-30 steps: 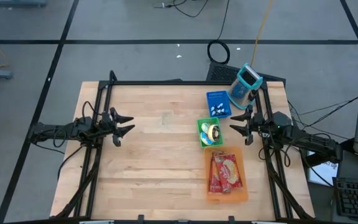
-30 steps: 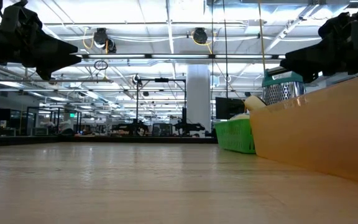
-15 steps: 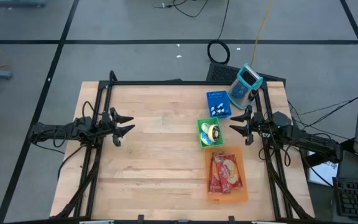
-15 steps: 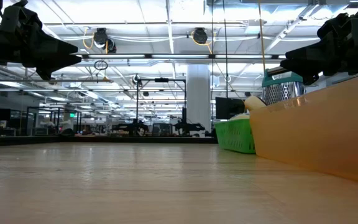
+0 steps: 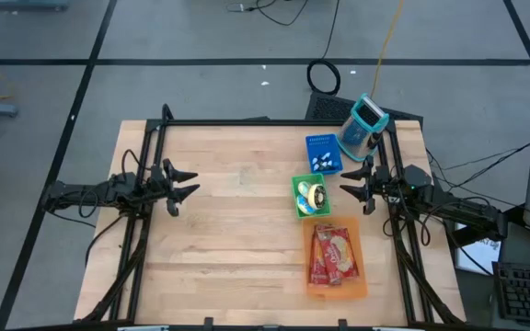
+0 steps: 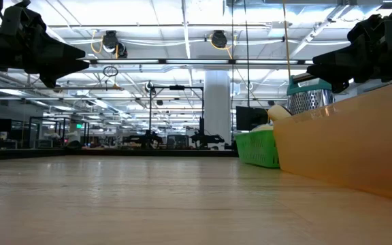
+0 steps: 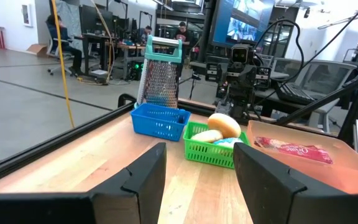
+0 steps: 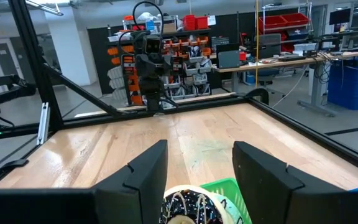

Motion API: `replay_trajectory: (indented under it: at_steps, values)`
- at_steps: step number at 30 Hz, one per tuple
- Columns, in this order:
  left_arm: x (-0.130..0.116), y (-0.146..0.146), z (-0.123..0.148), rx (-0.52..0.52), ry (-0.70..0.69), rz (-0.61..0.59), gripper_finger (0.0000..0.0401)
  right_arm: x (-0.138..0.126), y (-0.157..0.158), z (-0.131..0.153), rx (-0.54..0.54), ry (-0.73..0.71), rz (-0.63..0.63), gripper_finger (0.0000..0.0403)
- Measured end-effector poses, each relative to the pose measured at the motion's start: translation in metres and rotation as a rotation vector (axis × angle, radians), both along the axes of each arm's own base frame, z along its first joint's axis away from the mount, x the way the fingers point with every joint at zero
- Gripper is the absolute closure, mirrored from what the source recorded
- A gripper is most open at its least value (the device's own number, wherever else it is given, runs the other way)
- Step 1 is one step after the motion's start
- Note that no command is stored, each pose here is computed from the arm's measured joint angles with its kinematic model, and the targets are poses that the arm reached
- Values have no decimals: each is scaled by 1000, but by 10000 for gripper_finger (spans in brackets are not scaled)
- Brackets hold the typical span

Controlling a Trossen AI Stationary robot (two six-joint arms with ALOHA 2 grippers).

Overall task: Pick & Place Food Item
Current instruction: Return to Home Position

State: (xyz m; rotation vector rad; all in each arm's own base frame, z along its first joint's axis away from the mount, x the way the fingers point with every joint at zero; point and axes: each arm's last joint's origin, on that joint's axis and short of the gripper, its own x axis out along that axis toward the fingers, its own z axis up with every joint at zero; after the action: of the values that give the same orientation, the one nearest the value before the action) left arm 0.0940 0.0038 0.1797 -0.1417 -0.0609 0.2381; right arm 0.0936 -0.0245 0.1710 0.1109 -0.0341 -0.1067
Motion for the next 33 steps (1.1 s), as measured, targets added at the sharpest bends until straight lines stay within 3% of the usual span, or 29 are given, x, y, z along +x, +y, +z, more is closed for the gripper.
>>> replay_trajectory:
  at_steps: [33]
  values:
    - [0,0,0,0,0,0,215,0,0,0,0,0,1,229]
